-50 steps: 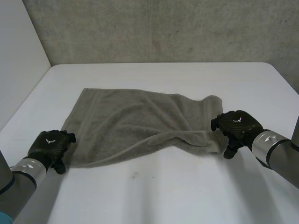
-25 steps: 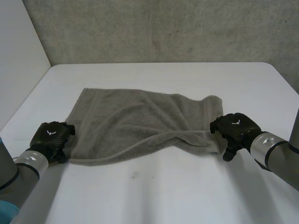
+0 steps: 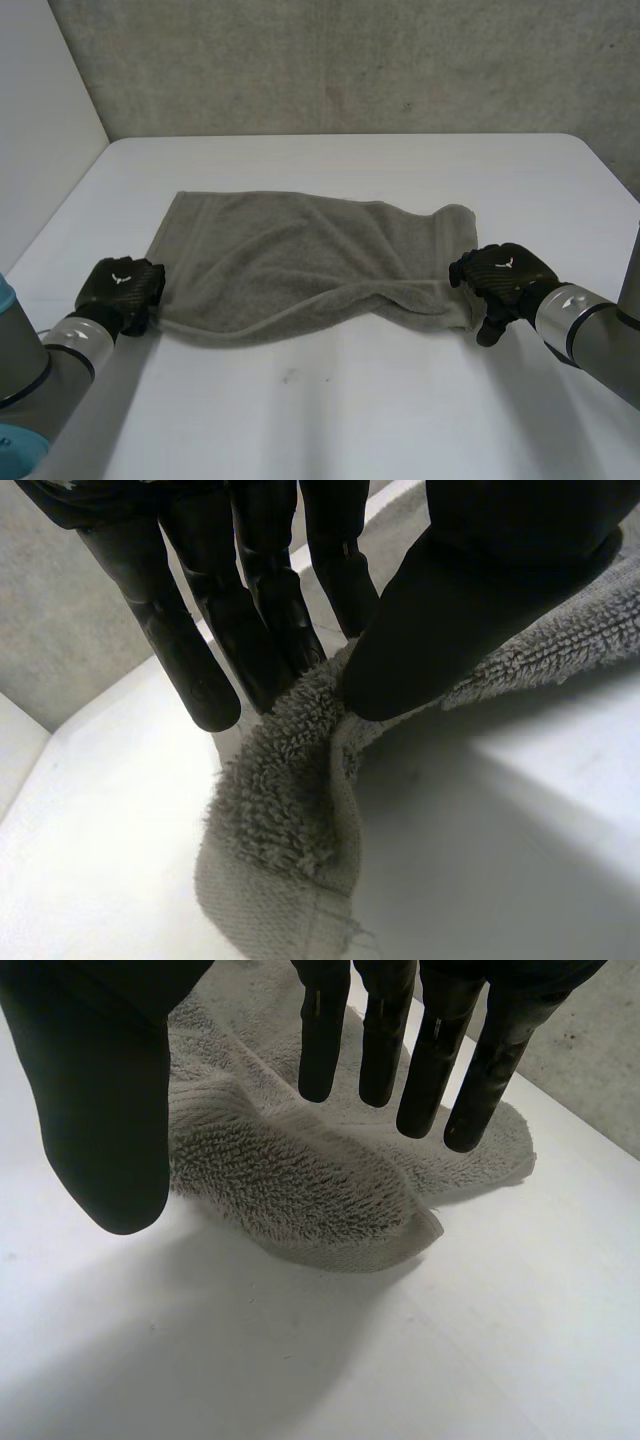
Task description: Fold the towel.
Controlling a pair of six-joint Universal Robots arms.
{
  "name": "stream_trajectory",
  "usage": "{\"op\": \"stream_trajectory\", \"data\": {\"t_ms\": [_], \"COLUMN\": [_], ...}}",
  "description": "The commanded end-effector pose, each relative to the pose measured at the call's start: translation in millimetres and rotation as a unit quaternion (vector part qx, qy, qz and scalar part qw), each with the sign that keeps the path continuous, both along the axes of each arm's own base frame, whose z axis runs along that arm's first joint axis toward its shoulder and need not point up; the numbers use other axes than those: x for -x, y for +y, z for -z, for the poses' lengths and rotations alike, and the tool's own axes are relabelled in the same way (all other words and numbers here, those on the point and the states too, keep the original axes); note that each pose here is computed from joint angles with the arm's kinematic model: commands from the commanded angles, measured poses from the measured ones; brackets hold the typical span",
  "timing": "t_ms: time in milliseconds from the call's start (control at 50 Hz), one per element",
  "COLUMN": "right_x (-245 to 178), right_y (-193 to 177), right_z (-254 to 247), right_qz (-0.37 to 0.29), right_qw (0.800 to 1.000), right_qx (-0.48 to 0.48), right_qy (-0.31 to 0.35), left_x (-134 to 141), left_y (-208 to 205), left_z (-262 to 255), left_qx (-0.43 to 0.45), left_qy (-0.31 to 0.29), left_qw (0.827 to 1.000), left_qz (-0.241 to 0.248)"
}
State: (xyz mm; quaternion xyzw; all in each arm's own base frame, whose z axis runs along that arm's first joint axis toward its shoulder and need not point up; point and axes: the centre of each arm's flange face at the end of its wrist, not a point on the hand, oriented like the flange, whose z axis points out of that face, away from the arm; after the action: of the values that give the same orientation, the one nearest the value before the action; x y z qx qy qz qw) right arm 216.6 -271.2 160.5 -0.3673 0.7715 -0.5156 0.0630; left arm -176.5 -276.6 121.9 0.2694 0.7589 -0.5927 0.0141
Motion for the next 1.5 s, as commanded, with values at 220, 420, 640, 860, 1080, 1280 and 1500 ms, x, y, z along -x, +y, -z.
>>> {"op": "stream_trajectory", "data": {"t_ms": [220, 420, 640, 860, 1080, 1280, 1500], "right_x": [13, 6, -18, -30, -37, -29, -2], "right_y": [-36, -54, -76, -88, -84, -64, -20], "right_z": [-47, -45, -21, 16, 5, -83, -177], "right_qz": [0.049, 0.032, 0.008, 0.007, -0.004, -0.014, -0.018], "right_qw": [0.997, 0.998, 0.995, 0.991, 0.992, 0.996, 0.99], "right_qx": [0.033, -0.038, -0.08, -0.126, -0.11, -0.02, 0.106], "right_qy": [-0.041, -0.046, -0.063, -0.054, -0.055, -0.082, -0.095], "left_x": [-1, -2, -1, -1, -1, -1, 6], "left_y": [6, 7, 9, 8, 5, 2, 13], "left_z": [-26, -33, -43, -45, -48, -77, -154], "left_qx": [0.039, 0.05, 0.066, 0.064, 0.071, 0.109, 0.119], "left_qy": [0.003, 0.004, 0.006, 0.022, 0.023, 0.033, 0.124], "left_qw": [0.999, 0.999, 0.998, 0.998, 0.997, 0.993, 0.985], "left_qz": [-0.001, -0.004, -0.002, -0.007, -0.008, -0.009, -0.014]}}
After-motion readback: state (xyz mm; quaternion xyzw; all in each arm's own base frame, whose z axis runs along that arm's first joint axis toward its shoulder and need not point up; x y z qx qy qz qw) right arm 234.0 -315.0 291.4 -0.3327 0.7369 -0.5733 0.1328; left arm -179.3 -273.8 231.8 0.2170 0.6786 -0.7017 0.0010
